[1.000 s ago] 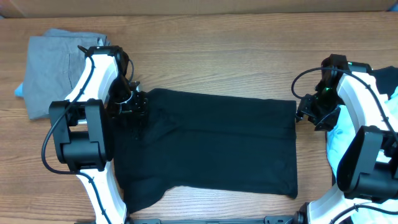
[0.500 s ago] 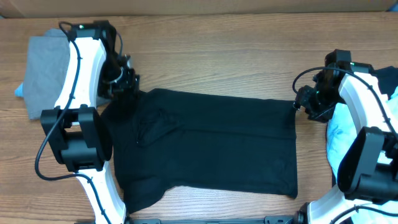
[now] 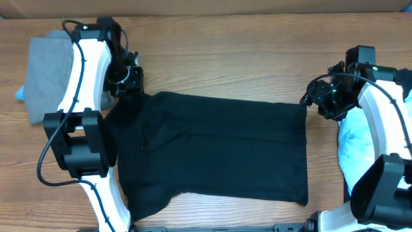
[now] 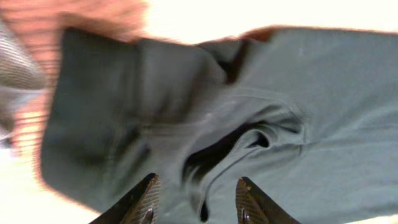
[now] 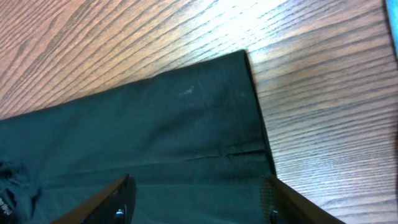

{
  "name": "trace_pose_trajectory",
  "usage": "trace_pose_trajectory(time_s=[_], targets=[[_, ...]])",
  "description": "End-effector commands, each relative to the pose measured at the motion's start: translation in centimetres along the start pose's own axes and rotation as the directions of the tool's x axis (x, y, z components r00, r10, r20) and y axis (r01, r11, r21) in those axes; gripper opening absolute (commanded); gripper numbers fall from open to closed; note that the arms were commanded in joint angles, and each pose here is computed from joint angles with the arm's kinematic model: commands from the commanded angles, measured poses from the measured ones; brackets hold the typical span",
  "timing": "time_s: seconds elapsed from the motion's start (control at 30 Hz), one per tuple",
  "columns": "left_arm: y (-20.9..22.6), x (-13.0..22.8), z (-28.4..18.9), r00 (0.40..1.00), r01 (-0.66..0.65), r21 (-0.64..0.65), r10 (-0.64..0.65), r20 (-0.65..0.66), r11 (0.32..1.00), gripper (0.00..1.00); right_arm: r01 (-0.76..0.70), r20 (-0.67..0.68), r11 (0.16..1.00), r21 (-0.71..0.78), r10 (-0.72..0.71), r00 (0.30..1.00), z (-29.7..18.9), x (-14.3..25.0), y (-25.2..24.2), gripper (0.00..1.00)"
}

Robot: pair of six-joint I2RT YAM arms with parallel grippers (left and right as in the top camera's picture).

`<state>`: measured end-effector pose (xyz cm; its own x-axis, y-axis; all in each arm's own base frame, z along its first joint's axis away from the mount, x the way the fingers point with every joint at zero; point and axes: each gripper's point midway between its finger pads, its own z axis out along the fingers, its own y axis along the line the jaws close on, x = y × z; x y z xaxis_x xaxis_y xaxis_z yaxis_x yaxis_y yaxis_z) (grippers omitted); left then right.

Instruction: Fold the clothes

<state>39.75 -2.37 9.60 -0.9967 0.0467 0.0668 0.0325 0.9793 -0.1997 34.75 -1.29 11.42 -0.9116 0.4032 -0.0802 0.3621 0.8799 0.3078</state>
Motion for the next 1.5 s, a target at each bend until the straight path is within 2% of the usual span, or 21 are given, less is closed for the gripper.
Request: trace_pose_trajectory(time_s=[0.0,0.1,0.17,0.27,0.3,0.4,0.5,0.57,0.63,0.8,0.97,1.33,1.43,1.47], targets=[[-2.5,0.5,1.3,0.996,-0.094,0.052,0.094,-0.001,0.994,0.41,-0.006,0.006,1.000,-0.015,0.006,1.000,-0.3,0.1,0.1,0.67],[-3.4,0.4,3.9,0.991,-0.131,0.048,0.131,0.003,0.990,0.31,-0.010,-0.007,1.000,-0.011,0.010,1.000,0.2,0.5,-0.1,0.67],[-3.5,0.4,5.0,0.989,-0.150,0.025,0.150,0.002,0.988,0.30,-0.011,-0.010,1.000,-0.011,0.011,1.000,0.2,0.6,-0.1,0.67],[-4.4,0.4,5.6,0.984,-0.176,0.032,0.176,0.005,0.984,0.49,-0.011,-0.010,1.000,-0.011,0.010,1.000,0.2,0.5,-0.2,0.67],[-4.6,0.5,5.7,0.981,-0.193,0.032,0.193,0.003,0.981,0.52,-0.010,-0.010,1.000,-0.011,0.010,1.000,0.2,0.5,-0.2,0.67],[-4.7,0.8,6.0,0.971,-0.237,0.004,0.237,-0.014,0.971,0.53,-0.009,-0.006,1.000,-0.011,0.009,1.000,0.2,0.5,-0.1,0.67],[-5.1,1.4,6.7,0.968,-0.250,0.011,0.250,-0.030,0.968,0.49,-0.009,-0.005,1.000,-0.011,0.009,1.000,0.2,0.4,-0.1,0.67],[-5.9,1.9,7.1,0.965,-0.256,0.036,0.258,-0.043,0.966,0.33,-0.009,-0.005,1.000,-0.011,0.009,1.000,0.2,0.4,-0.1,0.67],[-6.3,2.6,7.4,0.961,-0.265,0.040,0.267,-0.067,0.964,0.25,-0.008,-0.003,1.000,-0.012,0.008,1.000,0.2,0.4,-0.1,0.67],[-7.1,4.1,7.5,0.947,-0.293,0.045,0.296,-0.125,0.955,0.20,-0.008,-0.002,1.000,-0.012,0.008,1.000,0.2,0.4,-0.1,0.67],[-8.1,5.7,7.4,0.935,-0.295,0.077,0.304,-0.180,0.952,0.04,-0.007,-0.002,1.000,-0.012,0.007,1.000,0.2,0.4,-0.1,0.66],[-9.9,7.5,7.2,0.920,-0.290,0.130,0.314,-0.234,0.948,0.04,-0.006,0.004,1.000,-0.005,0.006,1.000,0.2,0.2,-0.2,0.66],[-10.8,8.0,7.3,0.915,-0.294,0.137,0.320,-0.244,0.946,0.09,-0.004,0.011,1.000,-0.007,0.004,1.000,0.2,0.0,-0.2,0.66],[-11.2,8.1,7.4,0.916,-0.291,0.137,0.317,-0.245,0.947,0.14,-0.003,0.013,1.000,-0.008,0.003,1.000,0.2,0.0,-0.2,0.66]])
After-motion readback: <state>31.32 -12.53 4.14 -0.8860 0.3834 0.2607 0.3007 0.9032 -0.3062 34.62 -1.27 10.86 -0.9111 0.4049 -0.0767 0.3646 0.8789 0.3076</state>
